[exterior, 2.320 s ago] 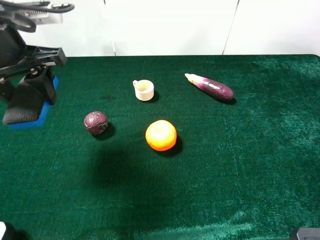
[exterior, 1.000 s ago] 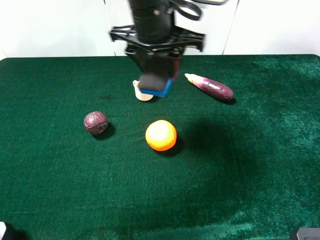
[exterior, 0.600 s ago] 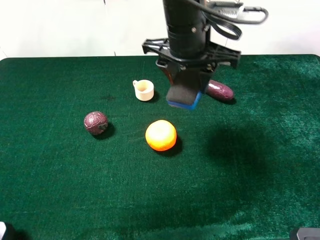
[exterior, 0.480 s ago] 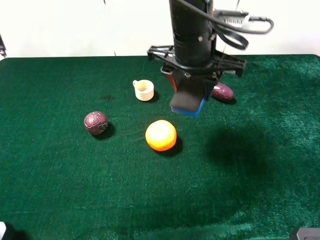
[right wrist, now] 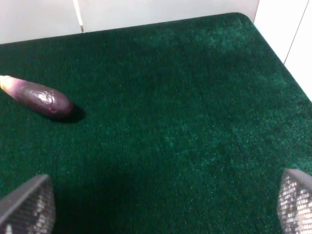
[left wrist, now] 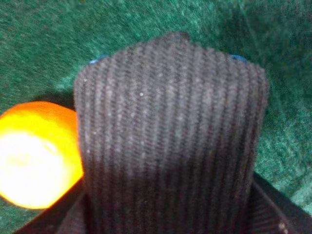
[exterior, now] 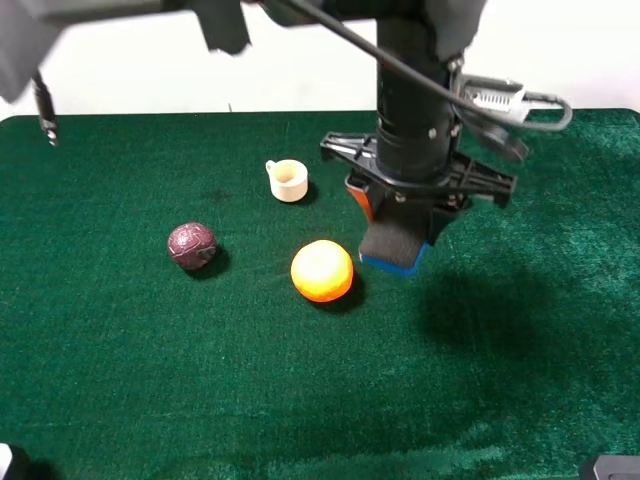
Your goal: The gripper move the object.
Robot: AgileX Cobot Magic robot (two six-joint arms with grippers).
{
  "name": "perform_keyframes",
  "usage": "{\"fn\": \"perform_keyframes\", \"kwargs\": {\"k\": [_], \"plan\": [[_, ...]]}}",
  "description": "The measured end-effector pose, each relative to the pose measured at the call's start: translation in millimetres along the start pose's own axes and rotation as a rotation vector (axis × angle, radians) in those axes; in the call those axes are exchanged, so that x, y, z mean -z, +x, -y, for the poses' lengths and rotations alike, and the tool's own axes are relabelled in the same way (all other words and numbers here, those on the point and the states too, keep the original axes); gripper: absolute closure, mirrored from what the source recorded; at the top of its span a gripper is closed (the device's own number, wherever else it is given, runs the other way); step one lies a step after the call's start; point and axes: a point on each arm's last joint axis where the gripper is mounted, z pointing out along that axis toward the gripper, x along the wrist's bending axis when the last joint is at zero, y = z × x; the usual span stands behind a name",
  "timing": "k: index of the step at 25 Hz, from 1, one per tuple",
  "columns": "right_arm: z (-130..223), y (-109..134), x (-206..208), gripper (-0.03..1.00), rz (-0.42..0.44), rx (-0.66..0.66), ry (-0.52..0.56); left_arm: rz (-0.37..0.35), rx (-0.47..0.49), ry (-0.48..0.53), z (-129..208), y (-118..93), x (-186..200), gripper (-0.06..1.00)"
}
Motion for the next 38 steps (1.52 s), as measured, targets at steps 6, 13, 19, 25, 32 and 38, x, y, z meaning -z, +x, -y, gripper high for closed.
{"fn": "perform_keyframes", "kwargs": {"k": [6,13,19,25,32,38], "plan": [[0,0,0,0.27,0.000,0.000,0.000,-0.011,-0.017,0.016,1,-11,-25,0.36],[0,0,0,0.27,0.000,0.000,0.000,-0.063,-0.043,0.022,2,-17,-51,0.36],[0,0,0,0.27,0.000,0.000,0.000,-0.078,-0.045,0.042,2,-17,-72,0.36],[0,0,0,0.27,0.000,0.000,0.000,-0.083,-0.048,0.050,1,-18,-87,0.36],[0,0,0,0.27,0.000,0.000,0.000,-0.104,-0.060,0.077,5,-20,-100,0.36],[0,0,0,0.27,0.000,0.000,0.000,-0.105,-0.060,0.082,6,-20,-101,0.36]]}}
